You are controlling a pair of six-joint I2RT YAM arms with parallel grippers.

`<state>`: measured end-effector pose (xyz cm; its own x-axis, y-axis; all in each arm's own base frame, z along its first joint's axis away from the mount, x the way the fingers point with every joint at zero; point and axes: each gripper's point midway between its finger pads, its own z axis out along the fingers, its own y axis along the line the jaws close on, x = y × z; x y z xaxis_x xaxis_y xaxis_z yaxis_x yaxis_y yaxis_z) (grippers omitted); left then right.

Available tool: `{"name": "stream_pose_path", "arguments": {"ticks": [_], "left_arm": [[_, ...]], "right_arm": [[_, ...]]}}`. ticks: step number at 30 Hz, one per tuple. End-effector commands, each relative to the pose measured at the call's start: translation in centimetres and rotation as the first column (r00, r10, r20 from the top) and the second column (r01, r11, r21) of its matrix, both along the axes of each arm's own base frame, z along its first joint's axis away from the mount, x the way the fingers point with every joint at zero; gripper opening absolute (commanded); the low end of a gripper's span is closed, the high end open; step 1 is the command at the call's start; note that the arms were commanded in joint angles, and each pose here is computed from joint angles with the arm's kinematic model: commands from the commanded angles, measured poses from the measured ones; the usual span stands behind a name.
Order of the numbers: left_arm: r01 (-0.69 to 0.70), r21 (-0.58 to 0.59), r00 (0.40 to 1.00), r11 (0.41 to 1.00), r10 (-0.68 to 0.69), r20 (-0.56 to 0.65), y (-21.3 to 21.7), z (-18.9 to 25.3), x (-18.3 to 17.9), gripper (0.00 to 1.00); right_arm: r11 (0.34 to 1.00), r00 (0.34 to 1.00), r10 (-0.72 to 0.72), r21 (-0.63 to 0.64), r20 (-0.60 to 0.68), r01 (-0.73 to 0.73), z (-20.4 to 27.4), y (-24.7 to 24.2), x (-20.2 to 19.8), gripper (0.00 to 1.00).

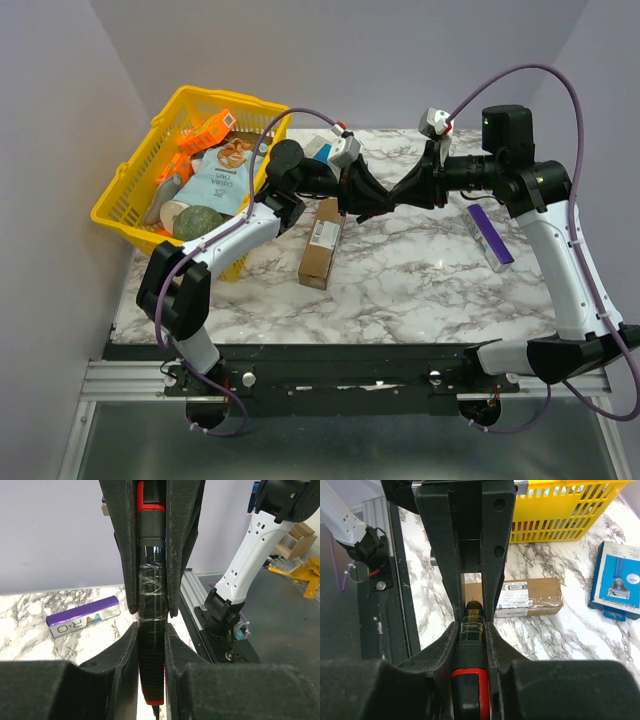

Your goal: Unpack the express box

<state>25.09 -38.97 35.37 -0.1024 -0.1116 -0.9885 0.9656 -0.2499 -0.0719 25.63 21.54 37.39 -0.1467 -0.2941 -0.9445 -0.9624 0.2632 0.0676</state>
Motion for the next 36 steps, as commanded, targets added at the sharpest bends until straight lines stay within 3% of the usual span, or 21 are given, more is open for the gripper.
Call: {"name": "stream_pose_path", "arguments": {"ticks": [1, 3, 10, 13, 16, 17, 19, 20, 21, 24, 29, 33, 35, 36], "left_arm": [[-0.062, -0.008, 0.998, 0.998, 0.062, -0.019, 0.1, 0.5, 1.5, 0.27], [-0.06, 0.002, 0.998, 0.998, 0.06, -0.02, 0.7, 0.2, 1.6, 0.34], [-0.031, 0.022, 0.999, 0.999, 0.032, -0.016, 0.6, 0.0, 1.6, 0.36], [-0.026, 0.021, 1.0, 0.999, 0.026, -0.01, 0.5, -0.1, 1.6, 0.28], [-0.017, 0.024, 1.0, 1.0, 0.017, -0.01, 0.3, -0.2, 1.6, 0.15], [-0.009, 0.024, 1.0, 1.0, 0.009, -0.006, 0.2, -0.3, 1.4, 0.05], [0.001, 0.022, 1.0, 1.0, -0.001, -0.002, 0.2, -0.2, 1.3, 0.0], [-0.001, 0.017, 1.0, 1.0, 0.001, 0.004, 0.2, 0.0, 1.3, 0.0], [0.001, 0.014, 1.0, 1.0, -0.001, 0.006, 0.1, 0.1, 1.3, 0.0], [0.0, 0.004, 1.0, 1.0, 0.0, 0.018, 0.1, 0.6, 1.3, 0.0], [0.002, 0.008, 1.0, 1.0, -0.002, 0.008, -0.2, 0.2, 1.4, 0.0], [-0.003, 0.004, 1.0, 1.0, 0.003, 0.008, -0.2, 0.3, 1.5, 0.0], [-0.006, 0.002, 1.0, 1.0, 0.006, 0.008, -0.2, 0.3, 1.5, 0.0], [-0.009, 0.003, 1.0, 1.0, 0.008, 0.004, -0.3, 0.2, 1.6, 0.0]], "right_arm": [[0.996, 0.997, -0.061, 0.062, -0.052, 0.064, 1.7, -1.0, 0.9, 0.01], [0.994, 0.997, -0.05, 0.091, -0.05, 0.055, 2.4, -0.9, 1.3, 0.0], [0.994, 1.0, -0.019, 0.109, -0.023, 0.021, 2.9, -0.6, 1.3, 0.0], [0.995, 0.999, 0.002, 0.099, -0.034, 0.001, 2.4, -0.6, 1.1, 0.01], [0.995, 0.999, 0.016, 0.095, -0.04, -0.012, 2.1, -0.6, 0.8, 0.0], [0.995, 0.999, 0.019, 0.096, -0.041, -0.015, 2.1, -0.6, 0.7, 0.0], [0.995, 0.998, 0.018, 0.095, -0.054, -0.012, 1.8, -0.5, 0.7, 0.01], [0.996, 0.997, 0.008, 0.084, -0.073, -0.002, 1.4, -0.6, 0.8, 0.03], [0.997, 0.997, 0.01, 0.076, -0.078, -0.004, 1.2, -0.6, 0.8, 0.13], [0.998, 0.997, 0.016, 0.061, -0.082, -0.011, 0.7, -0.6, 0.6, 0.22], [0.998, 0.997, 0.014, 0.063, -0.081, -0.008, 0.8, -0.5, 0.6, 0.24], [0.998, 0.994, 0.023, 0.065, -0.107, -0.016, 0.4, -0.4, 0.6, 0.34], [0.998, 0.991, 0.036, 0.063, -0.127, -0.028, 0.1, -0.3, 0.3, 0.29], [0.997, 0.992, 0.05, 0.06, -0.114, -0.043, 0.1, -0.3, 0.2, 0.15]]}}
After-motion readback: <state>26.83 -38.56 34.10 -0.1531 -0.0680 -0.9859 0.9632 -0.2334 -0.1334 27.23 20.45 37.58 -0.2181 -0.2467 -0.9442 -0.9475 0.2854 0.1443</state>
